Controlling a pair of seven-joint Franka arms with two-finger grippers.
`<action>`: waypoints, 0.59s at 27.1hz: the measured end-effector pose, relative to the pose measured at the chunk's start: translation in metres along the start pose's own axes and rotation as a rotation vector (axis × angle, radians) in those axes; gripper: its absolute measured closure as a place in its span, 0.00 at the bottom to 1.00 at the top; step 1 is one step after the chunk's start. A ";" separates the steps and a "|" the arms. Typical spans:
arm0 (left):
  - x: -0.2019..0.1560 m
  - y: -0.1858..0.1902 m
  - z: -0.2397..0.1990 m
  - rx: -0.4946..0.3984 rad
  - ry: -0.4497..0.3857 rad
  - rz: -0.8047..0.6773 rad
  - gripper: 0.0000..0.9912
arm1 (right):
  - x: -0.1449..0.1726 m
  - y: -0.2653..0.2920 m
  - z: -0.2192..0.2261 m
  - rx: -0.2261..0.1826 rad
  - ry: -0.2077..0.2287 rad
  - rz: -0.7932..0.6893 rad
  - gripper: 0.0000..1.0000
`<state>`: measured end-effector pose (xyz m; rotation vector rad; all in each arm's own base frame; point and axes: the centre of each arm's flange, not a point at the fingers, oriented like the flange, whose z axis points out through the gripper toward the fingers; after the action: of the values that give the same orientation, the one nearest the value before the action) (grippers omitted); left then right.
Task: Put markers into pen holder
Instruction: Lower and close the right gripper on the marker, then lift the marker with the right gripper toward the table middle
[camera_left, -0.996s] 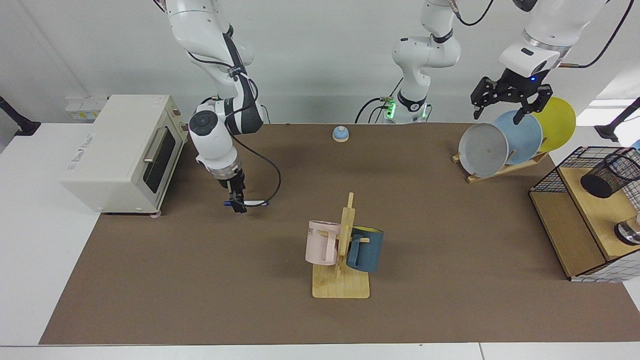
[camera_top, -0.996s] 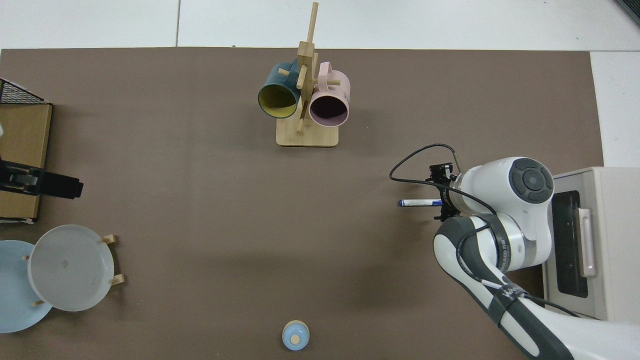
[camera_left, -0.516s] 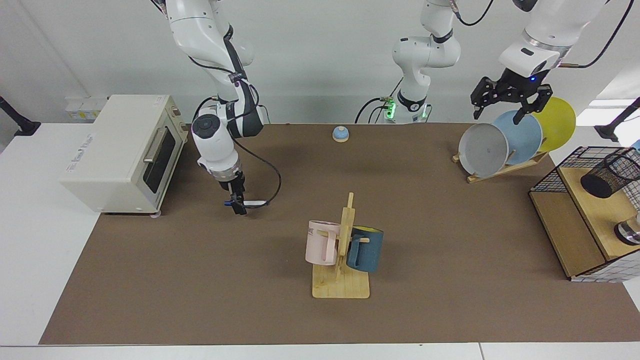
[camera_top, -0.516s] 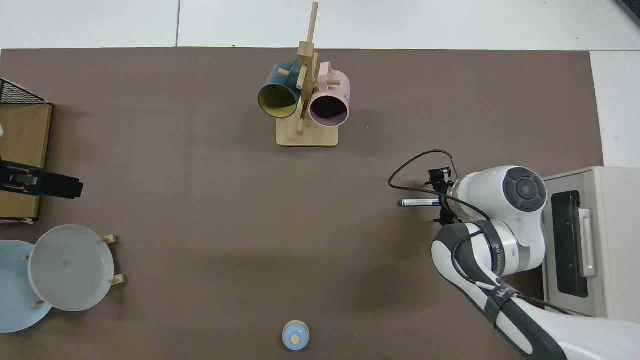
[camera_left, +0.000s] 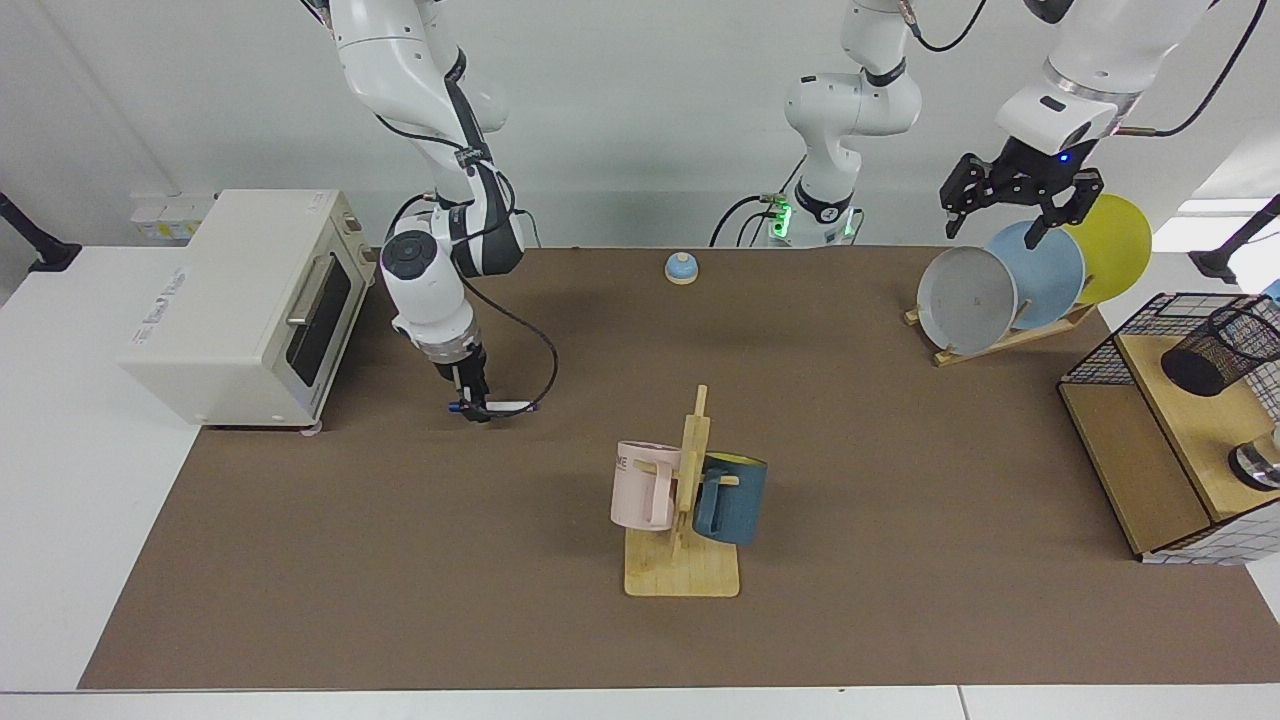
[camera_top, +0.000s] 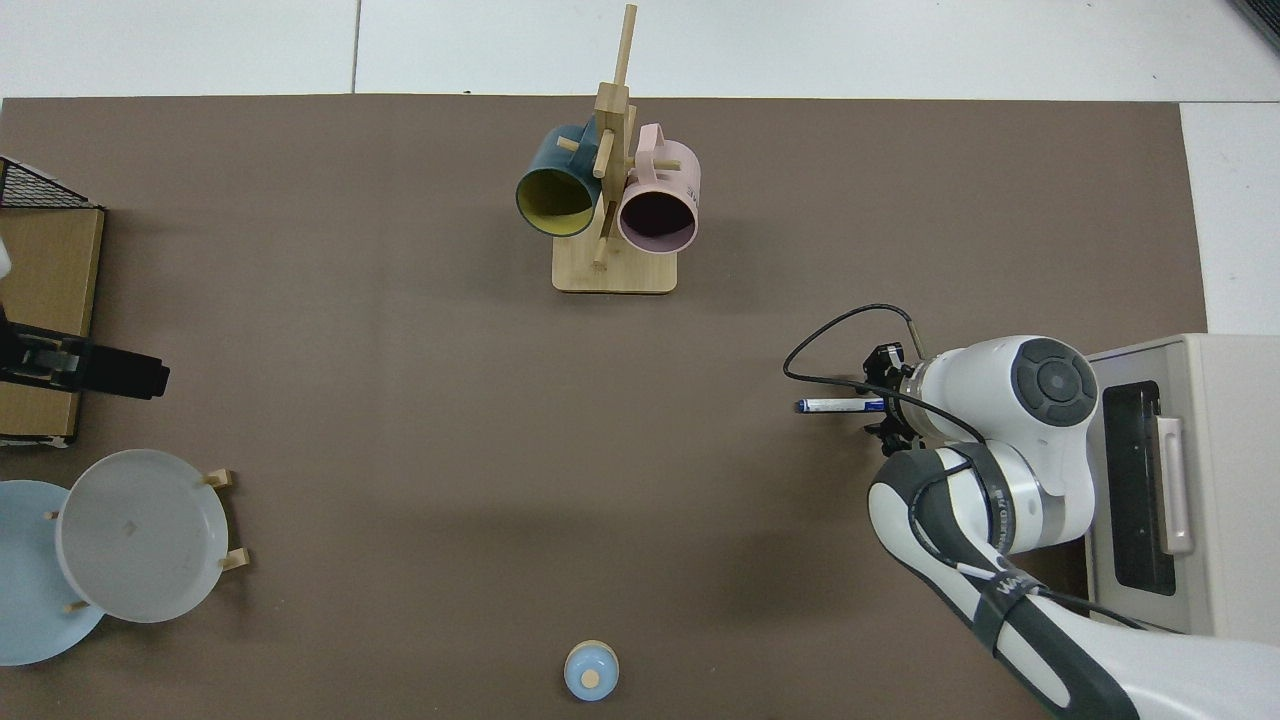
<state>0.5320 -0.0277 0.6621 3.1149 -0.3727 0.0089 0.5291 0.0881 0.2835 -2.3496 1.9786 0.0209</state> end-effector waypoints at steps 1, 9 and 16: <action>0.000 0.001 0.000 0.000 0.000 0.001 0.00 | 0.001 0.000 -0.001 0.001 0.000 0.001 0.55; 0.000 0.002 0.000 -0.001 -0.001 0.004 0.00 | 0.001 0.000 -0.003 0.006 0.002 0.002 0.84; 0.000 0.004 0.000 -0.002 -0.002 0.007 0.00 | -0.002 -0.002 -0.007 0.014 0.002 0.012 0.84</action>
<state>0.5315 -0.0313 0.6619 3.1118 -0.3827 0.0050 0.5303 0.0901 0.2907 -2.3306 1.9870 0.0050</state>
